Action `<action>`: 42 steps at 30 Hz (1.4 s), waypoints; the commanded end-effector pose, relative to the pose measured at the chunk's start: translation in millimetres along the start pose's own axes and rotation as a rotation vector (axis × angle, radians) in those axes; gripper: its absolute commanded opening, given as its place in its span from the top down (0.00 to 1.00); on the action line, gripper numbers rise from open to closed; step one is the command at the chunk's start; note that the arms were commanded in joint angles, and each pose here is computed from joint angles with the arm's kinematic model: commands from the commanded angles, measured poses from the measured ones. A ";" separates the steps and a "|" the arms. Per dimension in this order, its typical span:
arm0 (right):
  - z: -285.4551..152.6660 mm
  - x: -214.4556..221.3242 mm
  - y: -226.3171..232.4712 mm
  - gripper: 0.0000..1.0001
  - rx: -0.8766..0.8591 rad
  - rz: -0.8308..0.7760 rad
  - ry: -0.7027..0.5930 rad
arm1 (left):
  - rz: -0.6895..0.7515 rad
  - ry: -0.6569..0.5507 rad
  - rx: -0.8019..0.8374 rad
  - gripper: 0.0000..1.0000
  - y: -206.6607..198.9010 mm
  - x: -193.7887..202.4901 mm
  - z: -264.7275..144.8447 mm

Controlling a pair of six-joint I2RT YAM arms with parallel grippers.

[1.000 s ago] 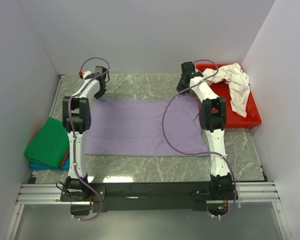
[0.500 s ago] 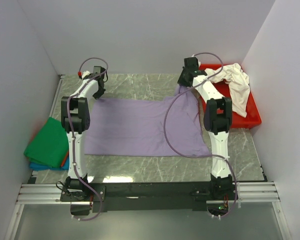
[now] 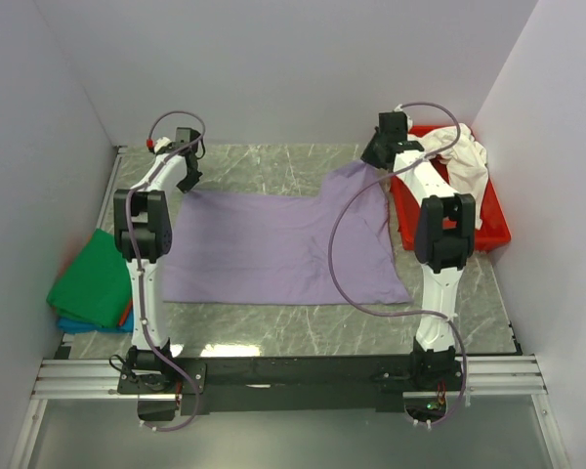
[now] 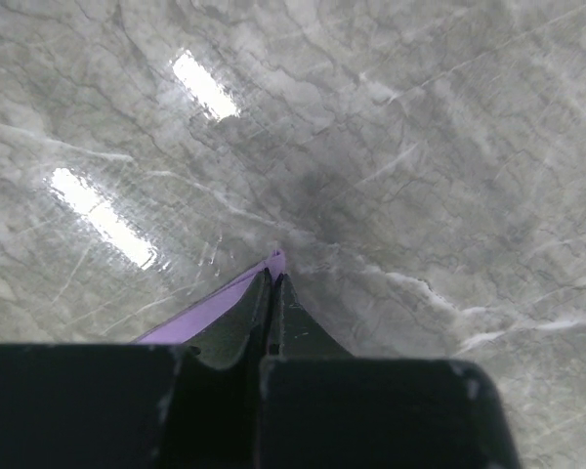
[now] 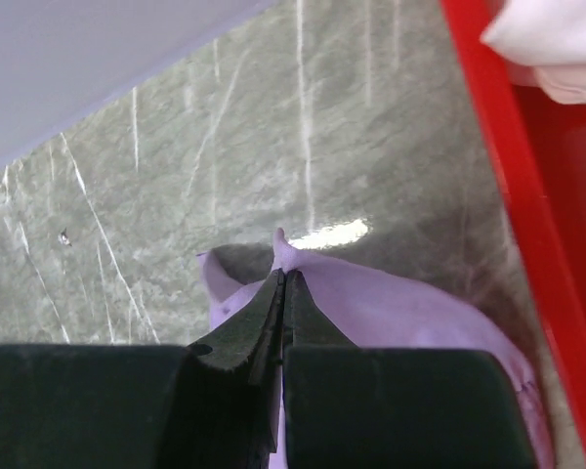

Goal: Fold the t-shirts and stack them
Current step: Fold the tshirt

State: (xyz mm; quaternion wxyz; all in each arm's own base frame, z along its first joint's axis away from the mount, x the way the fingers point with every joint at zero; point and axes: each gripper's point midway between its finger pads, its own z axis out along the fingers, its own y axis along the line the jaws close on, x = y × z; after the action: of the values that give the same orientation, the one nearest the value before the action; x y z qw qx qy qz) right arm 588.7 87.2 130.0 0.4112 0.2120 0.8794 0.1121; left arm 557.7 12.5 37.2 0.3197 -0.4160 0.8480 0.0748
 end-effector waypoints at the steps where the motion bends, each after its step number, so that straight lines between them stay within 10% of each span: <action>1: -20.6 -36.3 12.2 1.00 -0.085 0.064 -0.092 | -0.038 -0.063 0.072 1.00 -10.7 -36.4 -28.6; 42: -173.6 53.7 -36.7 1.00 -0.214 0.250 -0.070 | -0.197 -0.006 0.080 1.00 63.8 -10.4 -89.8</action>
State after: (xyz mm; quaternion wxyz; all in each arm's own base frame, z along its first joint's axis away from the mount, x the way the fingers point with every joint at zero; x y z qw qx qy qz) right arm 416.5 81.5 163.8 0.4044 0.2697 0.8418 0.2348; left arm 467.6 21.8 67.8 0.2991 -0.4674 0.8311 0.0366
